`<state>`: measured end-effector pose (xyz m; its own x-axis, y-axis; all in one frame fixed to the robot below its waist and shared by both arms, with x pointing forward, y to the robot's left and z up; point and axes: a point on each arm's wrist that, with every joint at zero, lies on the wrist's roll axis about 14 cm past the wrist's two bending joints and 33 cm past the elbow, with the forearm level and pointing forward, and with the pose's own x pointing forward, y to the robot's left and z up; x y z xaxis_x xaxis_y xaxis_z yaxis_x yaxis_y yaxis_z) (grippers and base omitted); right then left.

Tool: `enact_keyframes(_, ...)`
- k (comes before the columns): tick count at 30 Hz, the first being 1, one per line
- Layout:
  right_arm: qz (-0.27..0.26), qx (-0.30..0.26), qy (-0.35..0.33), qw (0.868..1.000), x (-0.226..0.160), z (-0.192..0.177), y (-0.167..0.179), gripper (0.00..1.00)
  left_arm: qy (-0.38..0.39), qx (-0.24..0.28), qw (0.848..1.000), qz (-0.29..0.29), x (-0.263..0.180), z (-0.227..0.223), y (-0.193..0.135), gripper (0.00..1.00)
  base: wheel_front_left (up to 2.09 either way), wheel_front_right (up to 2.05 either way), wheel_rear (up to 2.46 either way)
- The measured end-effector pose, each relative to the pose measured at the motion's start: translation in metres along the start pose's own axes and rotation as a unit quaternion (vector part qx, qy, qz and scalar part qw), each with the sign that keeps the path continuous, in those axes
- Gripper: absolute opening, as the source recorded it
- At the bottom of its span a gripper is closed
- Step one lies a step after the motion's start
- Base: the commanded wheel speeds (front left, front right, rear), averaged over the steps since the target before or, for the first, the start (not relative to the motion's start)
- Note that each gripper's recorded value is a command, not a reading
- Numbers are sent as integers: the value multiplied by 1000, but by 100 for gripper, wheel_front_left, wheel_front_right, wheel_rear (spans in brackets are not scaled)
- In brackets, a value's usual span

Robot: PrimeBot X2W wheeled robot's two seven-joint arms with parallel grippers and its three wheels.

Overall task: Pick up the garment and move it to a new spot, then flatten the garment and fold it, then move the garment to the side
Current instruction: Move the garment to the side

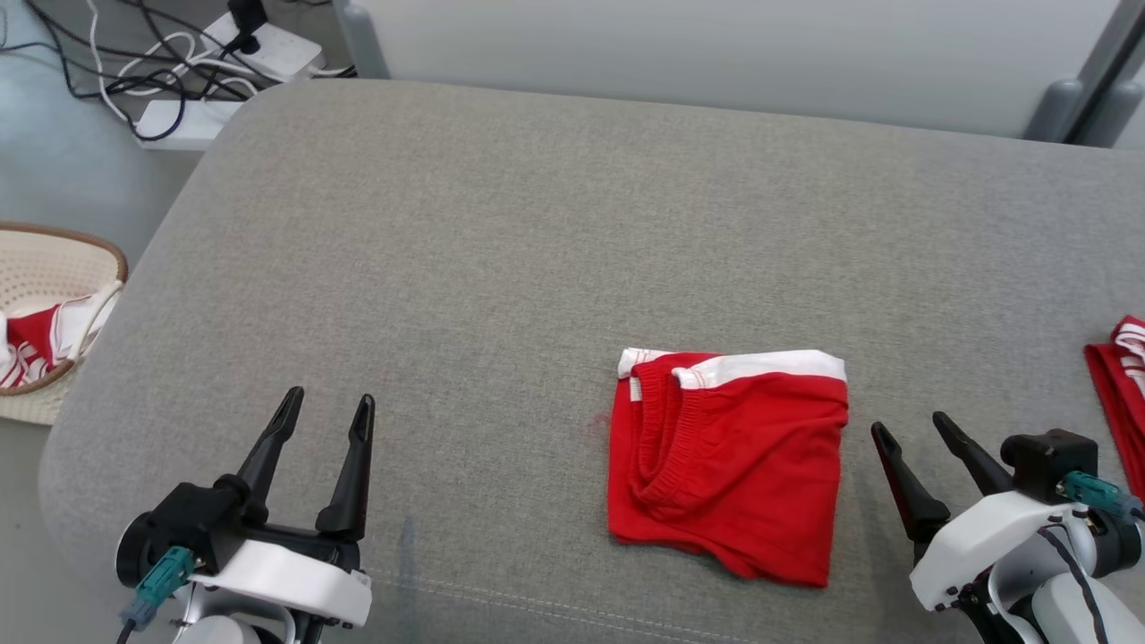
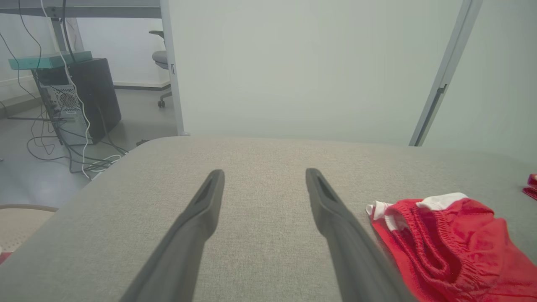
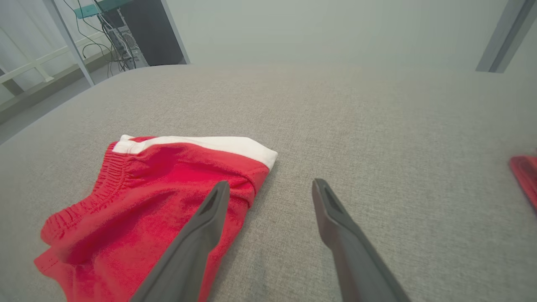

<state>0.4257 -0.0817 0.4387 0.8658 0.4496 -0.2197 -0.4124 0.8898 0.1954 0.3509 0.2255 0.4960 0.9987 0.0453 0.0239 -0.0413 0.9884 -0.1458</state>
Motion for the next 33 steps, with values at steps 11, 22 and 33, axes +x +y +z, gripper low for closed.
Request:
enact_keyframes(11,66,38,126,989,26,-62,37,100,8,-2,1000,29,0,-6,14,100,0,0,0)
enact_keyframes(22,99,70,169,978,25,-67,58,0,9,-5,1000,15,7,-8,8,100,0,0,0)
enact_keyframes(33,31,84,110,990,4,-41,9,0,17,-11,998,-55,31,-16,-34,100,0,0,0)
